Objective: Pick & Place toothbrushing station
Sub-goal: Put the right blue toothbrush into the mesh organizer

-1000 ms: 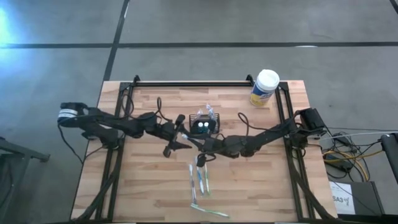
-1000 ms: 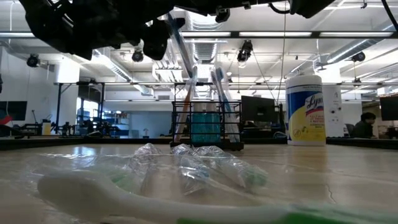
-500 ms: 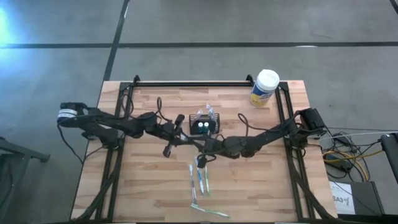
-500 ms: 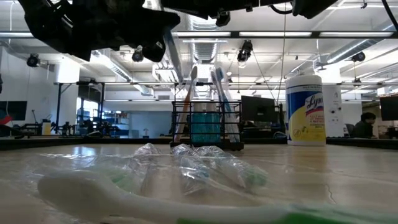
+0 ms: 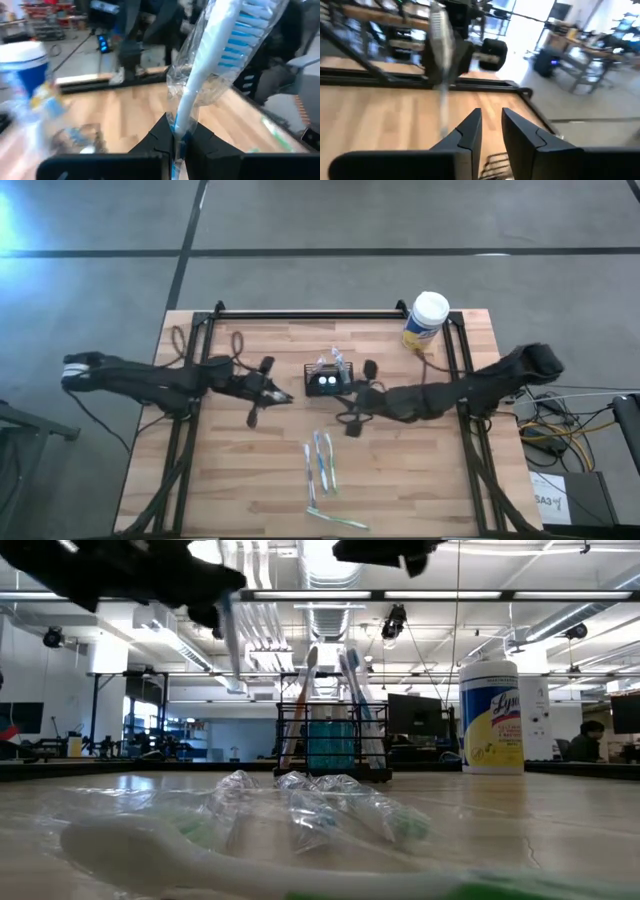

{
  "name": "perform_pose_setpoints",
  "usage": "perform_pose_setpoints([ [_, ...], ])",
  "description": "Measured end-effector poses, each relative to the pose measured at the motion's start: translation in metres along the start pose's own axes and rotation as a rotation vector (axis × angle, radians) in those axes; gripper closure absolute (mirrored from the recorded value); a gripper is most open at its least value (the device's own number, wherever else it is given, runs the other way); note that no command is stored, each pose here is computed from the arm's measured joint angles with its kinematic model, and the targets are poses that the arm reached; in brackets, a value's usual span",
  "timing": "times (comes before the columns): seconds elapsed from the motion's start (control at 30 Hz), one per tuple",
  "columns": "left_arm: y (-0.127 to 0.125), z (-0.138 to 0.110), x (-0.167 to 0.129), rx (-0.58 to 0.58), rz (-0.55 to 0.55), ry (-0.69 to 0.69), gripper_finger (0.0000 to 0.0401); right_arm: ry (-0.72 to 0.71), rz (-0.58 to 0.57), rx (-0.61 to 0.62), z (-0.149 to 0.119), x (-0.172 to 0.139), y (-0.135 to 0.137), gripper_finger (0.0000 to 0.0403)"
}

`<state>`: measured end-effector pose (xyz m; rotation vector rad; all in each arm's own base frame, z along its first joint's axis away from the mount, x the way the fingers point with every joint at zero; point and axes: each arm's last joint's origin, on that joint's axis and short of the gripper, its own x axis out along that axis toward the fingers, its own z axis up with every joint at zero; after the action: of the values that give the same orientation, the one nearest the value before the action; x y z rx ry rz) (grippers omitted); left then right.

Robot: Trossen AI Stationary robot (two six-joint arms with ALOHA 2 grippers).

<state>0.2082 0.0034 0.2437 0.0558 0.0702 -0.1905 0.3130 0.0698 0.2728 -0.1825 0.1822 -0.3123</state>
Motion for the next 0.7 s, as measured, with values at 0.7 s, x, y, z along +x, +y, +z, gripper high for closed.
perform_pose_setpoints([
  [0.7,-0.016,-0.043,-0.111,-0.061,0.301,-0.211,0.0379,-0.281,0.114,0.302,-0.104,-0.115,-0.058,0.0394],
])
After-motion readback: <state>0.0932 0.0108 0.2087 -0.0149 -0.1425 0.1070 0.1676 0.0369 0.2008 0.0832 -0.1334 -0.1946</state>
